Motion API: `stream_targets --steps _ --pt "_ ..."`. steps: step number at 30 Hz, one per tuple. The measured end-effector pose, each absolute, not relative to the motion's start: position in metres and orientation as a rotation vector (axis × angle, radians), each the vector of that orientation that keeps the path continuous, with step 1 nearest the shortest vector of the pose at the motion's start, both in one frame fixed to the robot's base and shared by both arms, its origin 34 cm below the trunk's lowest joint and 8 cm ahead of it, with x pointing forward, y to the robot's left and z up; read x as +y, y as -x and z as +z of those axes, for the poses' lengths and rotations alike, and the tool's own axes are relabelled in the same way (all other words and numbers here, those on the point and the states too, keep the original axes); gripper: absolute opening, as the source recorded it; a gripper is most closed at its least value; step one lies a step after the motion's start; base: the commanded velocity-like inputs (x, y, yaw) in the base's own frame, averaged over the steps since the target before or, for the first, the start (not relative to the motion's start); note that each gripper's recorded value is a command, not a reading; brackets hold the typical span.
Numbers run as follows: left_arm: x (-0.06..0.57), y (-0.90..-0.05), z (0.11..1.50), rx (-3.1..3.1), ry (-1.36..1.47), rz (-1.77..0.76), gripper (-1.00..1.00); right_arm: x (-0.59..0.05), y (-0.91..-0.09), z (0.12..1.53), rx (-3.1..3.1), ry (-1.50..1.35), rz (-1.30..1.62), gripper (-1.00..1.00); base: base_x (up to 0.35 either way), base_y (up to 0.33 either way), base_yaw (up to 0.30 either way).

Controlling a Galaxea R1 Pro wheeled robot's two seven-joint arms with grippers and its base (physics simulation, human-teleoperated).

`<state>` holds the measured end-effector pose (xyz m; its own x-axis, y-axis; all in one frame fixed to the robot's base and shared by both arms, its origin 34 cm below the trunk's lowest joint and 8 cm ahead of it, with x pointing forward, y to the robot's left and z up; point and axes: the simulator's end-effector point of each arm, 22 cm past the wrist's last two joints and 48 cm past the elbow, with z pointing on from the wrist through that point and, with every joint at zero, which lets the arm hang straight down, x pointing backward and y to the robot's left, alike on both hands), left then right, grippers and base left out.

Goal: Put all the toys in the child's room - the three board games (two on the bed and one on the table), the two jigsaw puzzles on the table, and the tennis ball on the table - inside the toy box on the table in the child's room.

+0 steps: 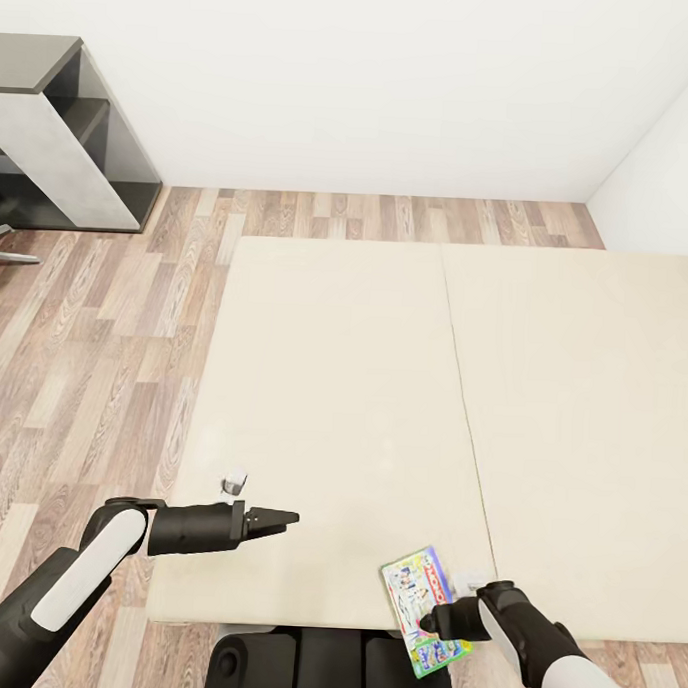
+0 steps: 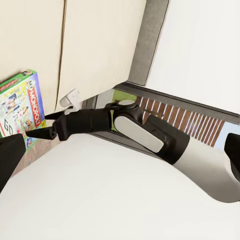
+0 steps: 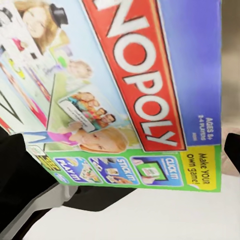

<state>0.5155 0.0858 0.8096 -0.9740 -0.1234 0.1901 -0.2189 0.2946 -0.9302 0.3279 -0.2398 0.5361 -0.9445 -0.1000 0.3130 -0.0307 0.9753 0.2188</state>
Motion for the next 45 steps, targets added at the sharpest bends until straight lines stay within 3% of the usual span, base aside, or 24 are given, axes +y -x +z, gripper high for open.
stream_targets --steps 45 --pt "0.091 -0.521 0.81 -2.473 -0.342 1.792 1.0 -0.185 -0.327 0.54 -2.777 -0.078 -0.409 1.0 0.0 0.0 0.0"
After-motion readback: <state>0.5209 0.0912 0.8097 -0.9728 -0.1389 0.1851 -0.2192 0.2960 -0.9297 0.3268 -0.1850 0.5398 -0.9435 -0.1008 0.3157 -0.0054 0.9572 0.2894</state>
